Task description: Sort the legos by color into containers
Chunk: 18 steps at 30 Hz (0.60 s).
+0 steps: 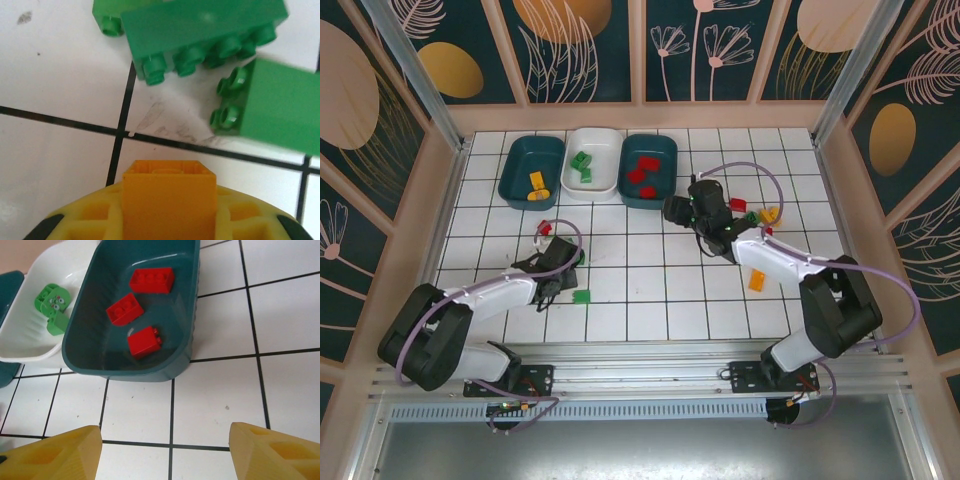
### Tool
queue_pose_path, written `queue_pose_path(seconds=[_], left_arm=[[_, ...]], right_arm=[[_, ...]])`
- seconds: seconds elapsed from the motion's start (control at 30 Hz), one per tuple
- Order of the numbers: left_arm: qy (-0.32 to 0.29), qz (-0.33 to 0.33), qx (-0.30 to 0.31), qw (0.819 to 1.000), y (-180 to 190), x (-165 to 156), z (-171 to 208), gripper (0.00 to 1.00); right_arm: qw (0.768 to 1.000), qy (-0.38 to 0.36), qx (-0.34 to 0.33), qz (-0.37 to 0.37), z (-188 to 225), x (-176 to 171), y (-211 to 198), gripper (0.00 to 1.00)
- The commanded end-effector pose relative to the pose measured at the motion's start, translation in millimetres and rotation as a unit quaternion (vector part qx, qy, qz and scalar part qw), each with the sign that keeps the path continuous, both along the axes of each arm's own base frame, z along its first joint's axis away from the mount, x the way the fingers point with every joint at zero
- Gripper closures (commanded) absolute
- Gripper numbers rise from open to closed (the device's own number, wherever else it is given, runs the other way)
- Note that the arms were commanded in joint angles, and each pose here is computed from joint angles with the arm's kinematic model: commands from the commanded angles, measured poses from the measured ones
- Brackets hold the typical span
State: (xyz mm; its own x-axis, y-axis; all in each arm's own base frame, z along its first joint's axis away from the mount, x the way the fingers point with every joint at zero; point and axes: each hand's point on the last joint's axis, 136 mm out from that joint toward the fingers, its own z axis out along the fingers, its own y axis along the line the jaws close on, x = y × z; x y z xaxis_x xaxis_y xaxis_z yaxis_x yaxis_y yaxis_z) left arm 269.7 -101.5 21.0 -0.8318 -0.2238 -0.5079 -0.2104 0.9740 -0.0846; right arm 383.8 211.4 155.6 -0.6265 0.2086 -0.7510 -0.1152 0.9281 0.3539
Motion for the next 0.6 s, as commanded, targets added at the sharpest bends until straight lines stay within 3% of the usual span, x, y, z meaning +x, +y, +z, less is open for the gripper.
queue_pose_path(seconds=[0.0,0.17,0.23,0.4,0.57], left_arm=[[-0.026,-0.006,-0.008,1.0,-7,11,23,0.89],[-0.094,-0.013,-0.04,0.995,-14,25,82,0.98],[-0.127,0.012,-0.023,0.992,-4,49,113,1.0],[-0.191,0.073,-0.106,0.973,19,140,172,1.0],[-0.168,0.129,-0.119,0.97,63,213,151,1.0]], right_arm=[[0.999,-0.005,-0.01,-0.031,7,-4,-23,0.32],[0.998,-0.007,-0.001,-0.059,13,-2,-51,0.34],[0.998,-0.011,0.004,-0.062,19,1,-57,0.35],[0.997,-0.014,0.008,-0.079,25,11,-71,0.35],[0.993,0.005,-0.005,-0.114,18,20,-107,0.33]])
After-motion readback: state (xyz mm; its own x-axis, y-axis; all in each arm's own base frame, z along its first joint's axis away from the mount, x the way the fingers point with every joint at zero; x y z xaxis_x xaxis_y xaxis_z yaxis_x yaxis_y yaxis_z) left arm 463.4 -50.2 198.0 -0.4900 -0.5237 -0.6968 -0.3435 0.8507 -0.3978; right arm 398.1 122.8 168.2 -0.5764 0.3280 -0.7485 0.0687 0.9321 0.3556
